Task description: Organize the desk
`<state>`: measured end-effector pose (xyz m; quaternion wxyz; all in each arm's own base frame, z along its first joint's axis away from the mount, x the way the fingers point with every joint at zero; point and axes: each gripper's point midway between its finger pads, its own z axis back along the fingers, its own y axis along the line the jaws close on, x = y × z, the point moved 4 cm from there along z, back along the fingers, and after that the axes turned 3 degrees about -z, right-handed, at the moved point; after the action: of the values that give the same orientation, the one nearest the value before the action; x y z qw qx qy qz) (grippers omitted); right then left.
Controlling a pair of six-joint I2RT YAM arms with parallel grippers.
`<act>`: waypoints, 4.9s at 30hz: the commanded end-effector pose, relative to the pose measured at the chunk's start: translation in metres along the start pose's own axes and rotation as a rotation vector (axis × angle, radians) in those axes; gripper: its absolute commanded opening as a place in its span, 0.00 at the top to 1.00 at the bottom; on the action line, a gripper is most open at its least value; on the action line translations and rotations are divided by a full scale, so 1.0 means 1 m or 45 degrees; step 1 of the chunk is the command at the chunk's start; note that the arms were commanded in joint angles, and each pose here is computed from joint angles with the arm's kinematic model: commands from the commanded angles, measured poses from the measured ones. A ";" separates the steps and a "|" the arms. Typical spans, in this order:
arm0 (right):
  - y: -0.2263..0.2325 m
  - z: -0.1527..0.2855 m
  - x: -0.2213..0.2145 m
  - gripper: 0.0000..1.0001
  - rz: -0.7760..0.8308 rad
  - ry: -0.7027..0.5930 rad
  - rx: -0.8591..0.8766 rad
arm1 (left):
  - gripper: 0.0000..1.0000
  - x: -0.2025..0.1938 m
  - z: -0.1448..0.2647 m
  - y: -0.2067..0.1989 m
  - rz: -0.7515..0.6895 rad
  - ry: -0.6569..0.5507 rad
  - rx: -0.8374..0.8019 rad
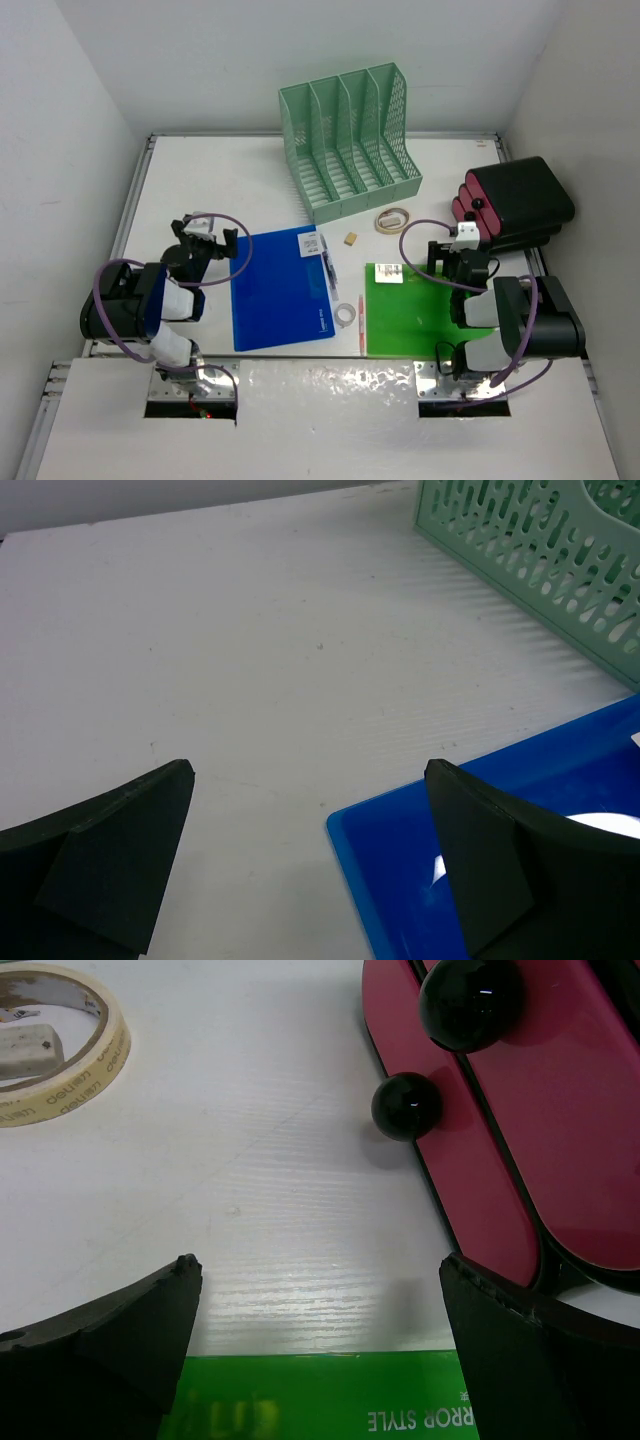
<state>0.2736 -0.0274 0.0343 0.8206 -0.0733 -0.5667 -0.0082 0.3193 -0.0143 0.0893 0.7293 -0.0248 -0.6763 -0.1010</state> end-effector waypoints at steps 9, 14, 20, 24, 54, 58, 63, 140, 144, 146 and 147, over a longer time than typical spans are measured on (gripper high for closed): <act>0.022 0.007 0.025 0.01 0.171 -0.157 0.233 | 0.08 0.022 -0.005 0.003 -0.032 -0.120 -0.005; 0.085 0.011 0.054 0.11 0.528 0.076 0.471 | 0.09 0.021 -0.004 0.003 -0.031 -0.116 -0.001; 0.086 0.022 0.125 0.13 0.848 0.091 -0.101 | 0.08 0.022 -0.005 0.003 -0.032 -0.116 -0.005; 0.051 0.023 0.142 0.16 1.057 0.266 -0.671 | 0.08 0.022 -0.005 0.003 -0.032 -0.116 -0.005; 0.004 -0.038 0.163 0.46 1.167 0.524 -0.778 | 0.33 0.057 -0.061 0.022 0.046 0.083 -0.064; 0.006 -0.047 0.161 0.50 1.191 0.546 -0.773 | 0.33 0.057 -0.061 0.023 0.062 0.084 -0.040; 0.001 -0.054 0.162 0.53 1.244 0.575 -0.820 | 0.33 0.056 -0.061 0.022 0.060 0.087 -0.049; -0.008 -0.040 0.142 1.00 1.091 0.600 -0.804 | 0.35 0.053 -0.071 0.022 0.054 0.139 -0.083; 0.008 -0.029 0.145 1.00 1.102 0.558 -0.778 | 0.35 0.053 -0.071 0.023 0.054 0.138 -0.081; 0.018 -0.025 0.146 1.00 1.104 0.533 -0.750 | 0.35 0.054 -0.071 0.023 0.054 0.138 -0.081; 0.020 -0.022 0.146 1.00 1.105 0.529 -0.742 | 0.35 0.052 -0.071 0.023 0.055 0.142 -0.079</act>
<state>0.3511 -0.0143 0.1497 0.7847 -0.5423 -0.2463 0.1718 0.3855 -0.0120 0.1213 0.7841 -0.0593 -0.6095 -0.1010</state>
